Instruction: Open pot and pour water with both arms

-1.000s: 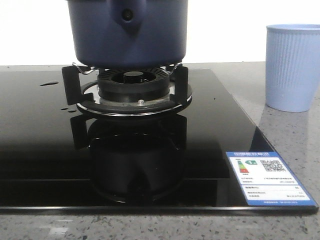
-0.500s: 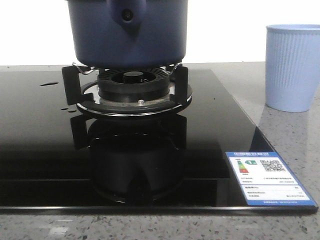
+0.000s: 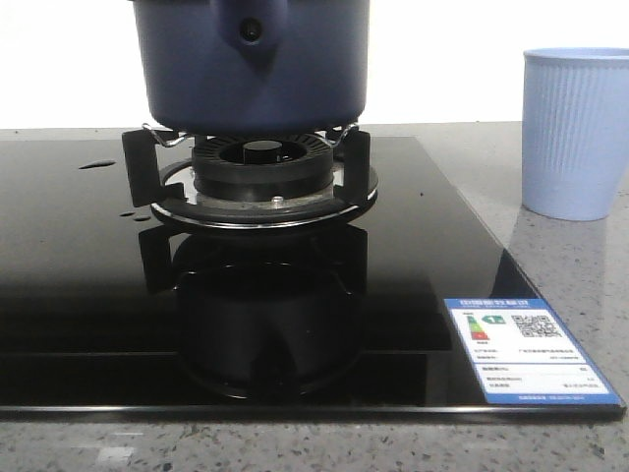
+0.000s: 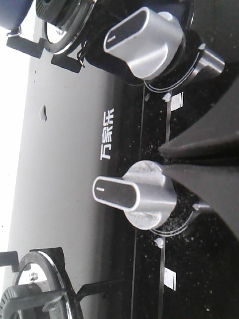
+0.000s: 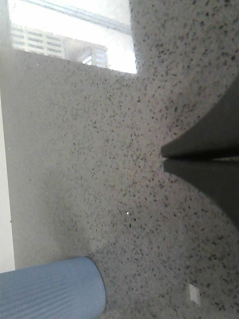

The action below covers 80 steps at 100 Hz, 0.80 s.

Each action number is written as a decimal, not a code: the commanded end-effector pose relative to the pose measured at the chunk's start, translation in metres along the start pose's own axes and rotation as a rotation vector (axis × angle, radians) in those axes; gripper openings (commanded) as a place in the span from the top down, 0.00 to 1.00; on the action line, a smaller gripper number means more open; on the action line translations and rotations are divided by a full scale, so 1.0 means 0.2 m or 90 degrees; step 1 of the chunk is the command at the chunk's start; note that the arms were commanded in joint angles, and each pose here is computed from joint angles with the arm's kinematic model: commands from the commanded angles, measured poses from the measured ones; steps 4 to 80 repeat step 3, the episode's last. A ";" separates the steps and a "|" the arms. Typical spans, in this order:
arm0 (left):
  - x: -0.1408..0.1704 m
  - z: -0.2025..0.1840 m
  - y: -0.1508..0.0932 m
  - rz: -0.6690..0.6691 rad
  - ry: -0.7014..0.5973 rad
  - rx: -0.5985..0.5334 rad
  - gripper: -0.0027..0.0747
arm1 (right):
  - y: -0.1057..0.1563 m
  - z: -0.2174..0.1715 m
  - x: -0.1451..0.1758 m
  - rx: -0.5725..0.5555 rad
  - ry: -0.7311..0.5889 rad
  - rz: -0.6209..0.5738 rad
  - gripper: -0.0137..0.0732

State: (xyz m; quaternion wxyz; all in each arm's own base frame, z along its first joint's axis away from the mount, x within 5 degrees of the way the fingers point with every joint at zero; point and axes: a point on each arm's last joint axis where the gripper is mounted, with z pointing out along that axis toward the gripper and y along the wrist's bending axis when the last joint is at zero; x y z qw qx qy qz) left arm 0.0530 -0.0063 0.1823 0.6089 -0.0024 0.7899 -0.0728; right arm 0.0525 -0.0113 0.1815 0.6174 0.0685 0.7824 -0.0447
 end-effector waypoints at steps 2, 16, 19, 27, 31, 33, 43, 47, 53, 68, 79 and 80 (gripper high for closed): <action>0.03 0.01 0.00 -0.012 -0.014 0.002 0.99 | 0.00 0.01 0.04 0.002 -0.001 -0.009 0.92; 0.03 0.01 0.00 -0.012 -0.014 0.002 0.99 | 0.00 0.01 0.04 0.002 -0.001 -0.009 0.92; 0.03 0.01 0.00 -0.012 -0.014 0.002 0.99 | 0.00 0.01 0.04 0.002 -0.001 -0.009 0.92; 0.03 0.01 0.00 -0.012 -0.014 0.002 0.99 | 0.00 0.01 0.04 0.002 -0.001 -0.009 0.92; 0.03 0.01 0.00 -0.012 -0.014 0.002 0.99 | 0.00 0.01 0.04 0.002 -0.001 -0.009 0.92; 0.03 0.01 0.00 -0.012 -0.014 0.002 0.99 | 0.00 0.01 0.04 0.002 -0.001 -0.009 0.92; 0.03 0.01 0.00 -0.012 -0.014 0.002 0.99 | 0.00 0.01 0.04 0.002 -0.001 -0.009 0.92; 0.03 0.01 0.00 -0.012 -0.014 0.002 0.99 | 0.00 0.01 0.04 0.002 -0.001 -0.009 0.92; 0.03 0.01 0.00 -0.012 -0.014 0.002 0.99 | 0.00 0.01 0.04 0.002 -0.001 -0.009 0.92; 0.03 0.01 0.00 -0.012 -0.014 0.002 0.99 | 0.00 0.01 0.04 0.002 -0.001 -0.009 0.92; 0.03 0.01 0.00 -0.012 -0.014 0.002 0.99 | 0.00 0.01 0.04 0.002 -0.001 -0.009 0.92; 0.03 0.01 0.00 -0.012 -0.014 0.002 0.99 | 0.00 0.01 0.04 0.002 -0.001 -0.009 0.92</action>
